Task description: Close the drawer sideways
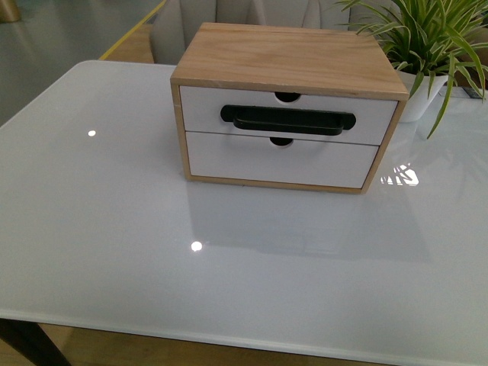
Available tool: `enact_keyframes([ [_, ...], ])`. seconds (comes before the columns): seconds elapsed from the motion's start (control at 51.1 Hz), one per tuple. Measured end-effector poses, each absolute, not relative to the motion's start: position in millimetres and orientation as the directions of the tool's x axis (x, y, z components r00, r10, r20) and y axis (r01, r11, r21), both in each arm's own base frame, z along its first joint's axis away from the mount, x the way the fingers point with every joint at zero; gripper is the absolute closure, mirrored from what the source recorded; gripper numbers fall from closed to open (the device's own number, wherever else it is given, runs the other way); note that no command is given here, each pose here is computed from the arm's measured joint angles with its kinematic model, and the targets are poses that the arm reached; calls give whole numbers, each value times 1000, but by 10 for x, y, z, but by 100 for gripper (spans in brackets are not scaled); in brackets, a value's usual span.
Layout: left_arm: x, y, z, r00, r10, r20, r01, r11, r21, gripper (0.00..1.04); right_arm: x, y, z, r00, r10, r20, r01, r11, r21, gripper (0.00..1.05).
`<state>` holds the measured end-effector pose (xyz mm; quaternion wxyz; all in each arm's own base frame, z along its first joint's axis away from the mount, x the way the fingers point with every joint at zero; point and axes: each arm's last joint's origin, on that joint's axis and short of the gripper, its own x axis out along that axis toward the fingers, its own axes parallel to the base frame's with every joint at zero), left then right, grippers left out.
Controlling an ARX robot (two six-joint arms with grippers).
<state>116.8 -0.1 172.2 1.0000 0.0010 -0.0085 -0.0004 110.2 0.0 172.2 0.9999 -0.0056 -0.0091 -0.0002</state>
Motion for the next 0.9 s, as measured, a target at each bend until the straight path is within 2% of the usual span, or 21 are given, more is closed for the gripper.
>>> enact_keyframes([
  [0.157,1121,-1,1720,1000,0,17,0,1000,2,103,1004,0,1675,1000,-1,-15,1,1000,-11,103],
  [0.372,1079,-1,1715,1000,-1,16,1,1000,2,103,971,0,1692,1000,0,13,1,1000,-11,103],
  [0.43,1017,-1,1671,1000,0,-17,0,1000,2,103,970,0,1693,1000,0,14,1,1000,-11,103],
  [0.822,971,-1,1687,1000,0,11,0,1000,2,103,969,0,1693,1000,0,14,1,1000,-11,103],
  [0.861,971,-1,1687,1000,0,11,0,1000,2,99,969,0,1693,1000,0,14,1,1000,-11,103],
  [0.9,971,-1,1687,1000,-1,11,1,1000,2,88,969,0,1693,1000,0,14,1,1000,-11,101],
])
